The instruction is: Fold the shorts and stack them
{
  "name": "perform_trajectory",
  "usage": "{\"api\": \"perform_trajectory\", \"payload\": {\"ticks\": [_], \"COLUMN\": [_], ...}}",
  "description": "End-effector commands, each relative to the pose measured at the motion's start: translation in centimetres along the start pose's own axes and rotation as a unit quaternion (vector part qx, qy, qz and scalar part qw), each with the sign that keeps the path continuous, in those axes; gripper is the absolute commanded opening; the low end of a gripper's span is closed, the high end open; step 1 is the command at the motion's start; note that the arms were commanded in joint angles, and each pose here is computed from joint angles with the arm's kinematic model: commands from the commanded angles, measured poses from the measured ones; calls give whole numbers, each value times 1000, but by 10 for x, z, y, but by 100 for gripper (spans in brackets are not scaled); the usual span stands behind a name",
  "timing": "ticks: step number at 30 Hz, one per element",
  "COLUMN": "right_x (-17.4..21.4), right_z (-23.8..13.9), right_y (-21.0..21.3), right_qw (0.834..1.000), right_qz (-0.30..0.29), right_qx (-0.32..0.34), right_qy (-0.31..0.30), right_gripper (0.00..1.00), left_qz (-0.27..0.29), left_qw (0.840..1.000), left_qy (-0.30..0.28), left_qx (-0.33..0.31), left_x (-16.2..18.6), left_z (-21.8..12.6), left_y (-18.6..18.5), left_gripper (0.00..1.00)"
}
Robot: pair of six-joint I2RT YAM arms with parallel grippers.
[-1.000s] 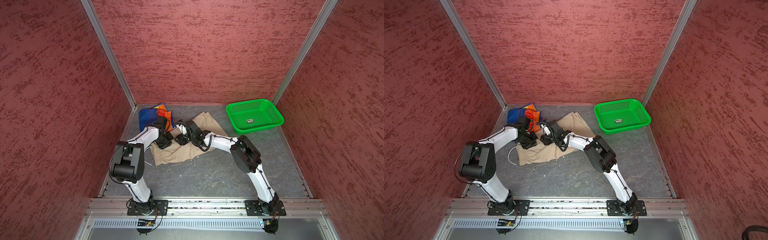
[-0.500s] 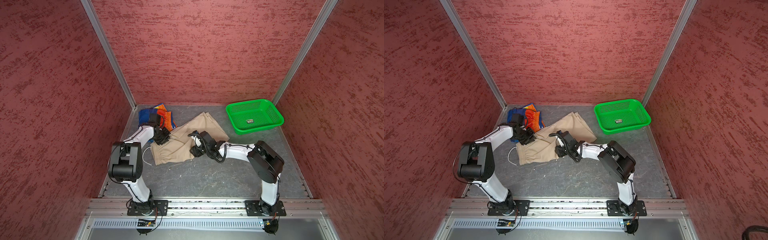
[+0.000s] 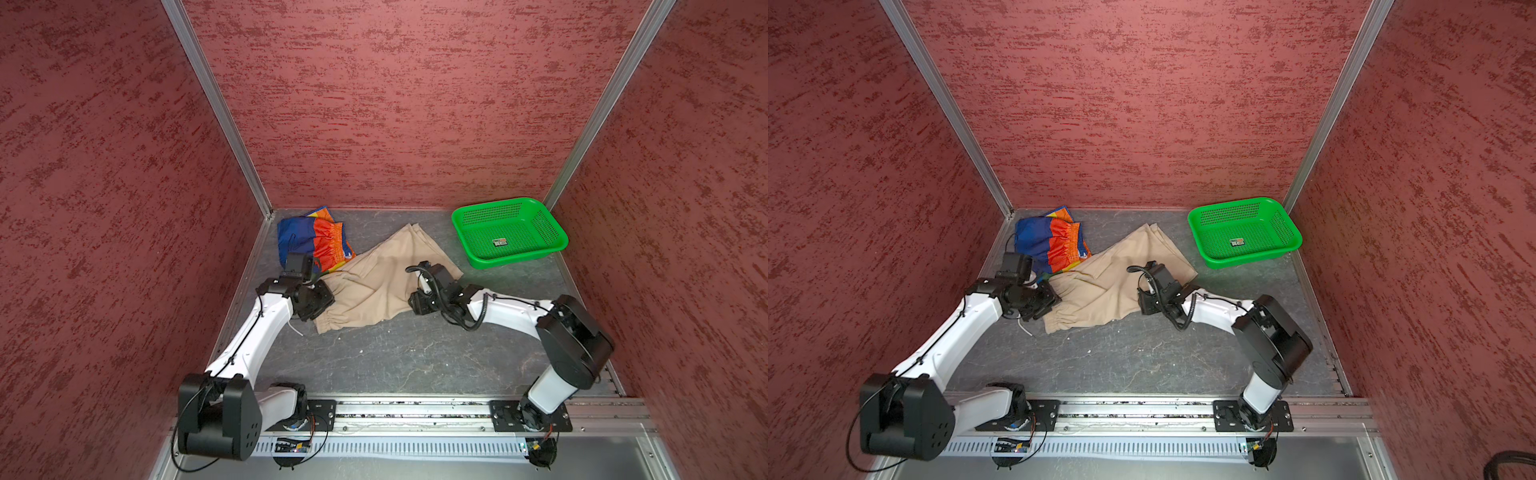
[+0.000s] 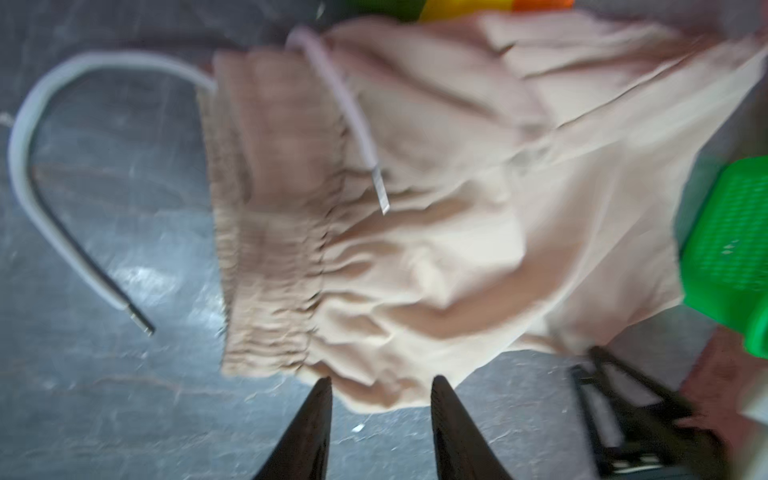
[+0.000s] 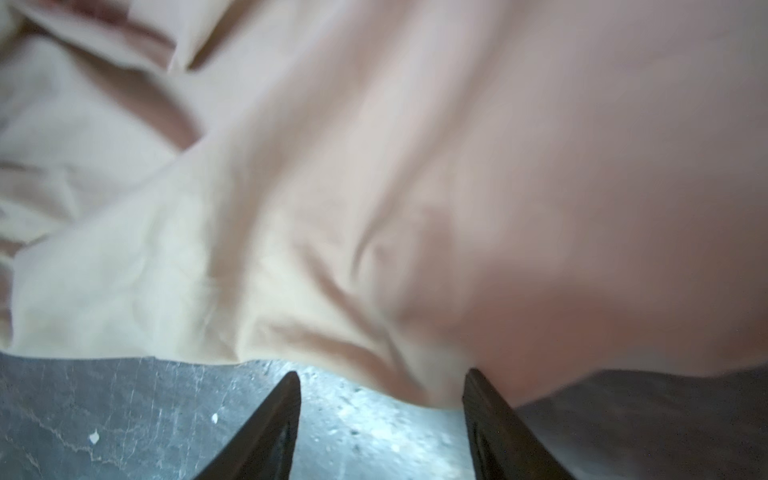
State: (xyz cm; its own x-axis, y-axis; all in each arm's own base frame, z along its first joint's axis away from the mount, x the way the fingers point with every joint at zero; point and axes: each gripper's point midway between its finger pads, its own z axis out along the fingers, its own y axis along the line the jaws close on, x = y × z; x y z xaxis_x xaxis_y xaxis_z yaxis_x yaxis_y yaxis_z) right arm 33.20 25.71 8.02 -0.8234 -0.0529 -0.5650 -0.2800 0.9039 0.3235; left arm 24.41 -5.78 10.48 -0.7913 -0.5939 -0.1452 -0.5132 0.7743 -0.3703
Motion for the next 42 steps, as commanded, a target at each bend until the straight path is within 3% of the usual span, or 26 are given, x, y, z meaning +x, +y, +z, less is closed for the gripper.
{"api": "perform_trajectory", "payload": {"ticks": [1, 5, 16, 24, 28, 31, 33, 35, 42], "right_x": [-11, -22, -17, -21, -21, -17, -12, -8, 10], "right_z": [-16, -16, 12, 28, 39, 44, 44, 40, 6], "right_y": [-40, -72, -127, -140, -139, -139, -145, -151, -192], "right_qw": [993, 980, 947, 933, 925, 919, 915, 912, 895], "right_qz": [116, 194, 316, 352, 371, 386, 395, 400, 429], "right_qx": [16, 22, 32, 22, 4, -5, 4, 14, 57], "right_qy": [-8, -25, -48, -77, -80, -82, -83, -87, -109], "right_gripper": [67, 68, 70, 67, 55, 27, 10, 0, 0], "left_qz": [-9, -17, -39, -52, -64, -80, -89, -94, -100], "left_qw": [999, 999, 999, 998, 996, 993, 992, 992, 991], "left_qy": [-17, -17, -13, 7, 18, 23, 21, 20, 30], "left_qx": [-47, -46, -24, -47, -66, -79, -82, -85, -88], "left_x": [14, 21, 13, 19, 21, 22, 21, 22, 32], "left_z": [0, 14, 51, 74, 79, 77, 73, 70, 63], "left_y": [31, 40, 32, 47, 62, 77, 84, 90, 103], "left_gripper": [46, 55, 63, 49, 30, 12, 8, 4, 0]}}
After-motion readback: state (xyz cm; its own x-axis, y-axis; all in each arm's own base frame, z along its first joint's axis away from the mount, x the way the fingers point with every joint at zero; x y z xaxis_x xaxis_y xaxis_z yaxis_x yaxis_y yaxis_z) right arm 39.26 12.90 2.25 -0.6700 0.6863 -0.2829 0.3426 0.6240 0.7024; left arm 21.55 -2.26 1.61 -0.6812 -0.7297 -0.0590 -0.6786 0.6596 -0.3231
